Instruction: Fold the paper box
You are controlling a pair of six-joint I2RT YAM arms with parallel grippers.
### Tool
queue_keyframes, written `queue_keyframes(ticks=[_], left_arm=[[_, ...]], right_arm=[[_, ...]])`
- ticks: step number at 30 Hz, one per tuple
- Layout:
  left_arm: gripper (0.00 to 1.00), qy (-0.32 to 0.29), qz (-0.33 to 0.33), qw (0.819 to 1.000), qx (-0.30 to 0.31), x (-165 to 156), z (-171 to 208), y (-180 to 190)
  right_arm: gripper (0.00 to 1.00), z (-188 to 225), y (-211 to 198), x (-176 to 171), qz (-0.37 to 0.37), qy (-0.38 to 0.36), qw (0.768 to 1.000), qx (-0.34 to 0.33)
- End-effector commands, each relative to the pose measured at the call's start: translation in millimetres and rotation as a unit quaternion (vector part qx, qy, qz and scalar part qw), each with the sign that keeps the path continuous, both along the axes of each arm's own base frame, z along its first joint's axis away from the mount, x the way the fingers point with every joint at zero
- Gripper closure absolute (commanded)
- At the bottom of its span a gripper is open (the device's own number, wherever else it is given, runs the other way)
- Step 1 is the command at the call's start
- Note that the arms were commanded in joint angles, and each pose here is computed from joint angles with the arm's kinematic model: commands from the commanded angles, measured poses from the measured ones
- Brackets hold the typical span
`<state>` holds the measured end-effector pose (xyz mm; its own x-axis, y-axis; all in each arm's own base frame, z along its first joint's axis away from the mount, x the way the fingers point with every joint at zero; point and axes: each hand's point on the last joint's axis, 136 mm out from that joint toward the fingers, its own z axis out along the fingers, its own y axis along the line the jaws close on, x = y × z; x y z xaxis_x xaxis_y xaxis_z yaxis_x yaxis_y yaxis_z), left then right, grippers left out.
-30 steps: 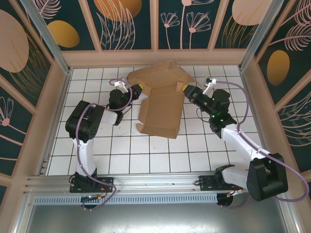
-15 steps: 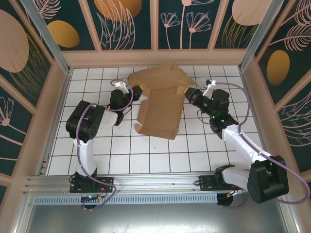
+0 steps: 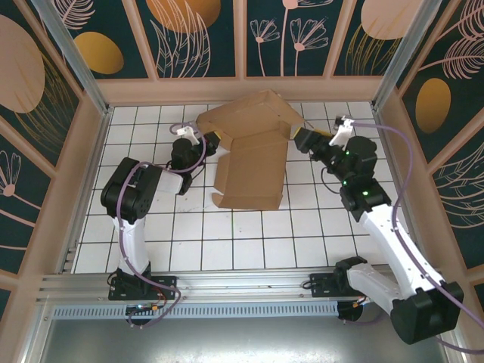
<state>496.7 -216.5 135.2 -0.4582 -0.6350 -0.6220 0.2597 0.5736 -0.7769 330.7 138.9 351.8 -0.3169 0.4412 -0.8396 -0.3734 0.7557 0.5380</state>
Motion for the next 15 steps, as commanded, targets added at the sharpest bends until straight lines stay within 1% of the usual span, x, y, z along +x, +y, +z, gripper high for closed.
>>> queue_keyframes(ticks=[1,2,3,5,9,15], left_arm=[[1.0,-0.042,0.046,0.998,0.015,15,36,13],[1.0,-0.041,0.052,0.998,0.024,15,34,15],[1.0,-0.054,0.06,0.996,0.029,21,45,16],[1.0,-0.061,0.079,0.994,0.046,26,50,22],[1.0,-0.07,0.116,0.988,0.079,32,56,34],[1.0,-0.077,0.135,0.982,0.109,33,60,42]], right_arm=[[0.28,27,-12,2,-0.028,-0.025,0.998,-0.049],[0.28,33,-10,4,-0.026,-0.023,0.998,-0.05],[0.3,42,-8,6,-0.021,-0.025,0.998,-0.051],[0.32,56,1,10,-0.004,-0.029,0.998,-0.053],[0.34,79,25,20,0.03,-0.039,0.997,-0.059],[0.34,89,75,43,0.05,-0.029,0.992,-0.112]])
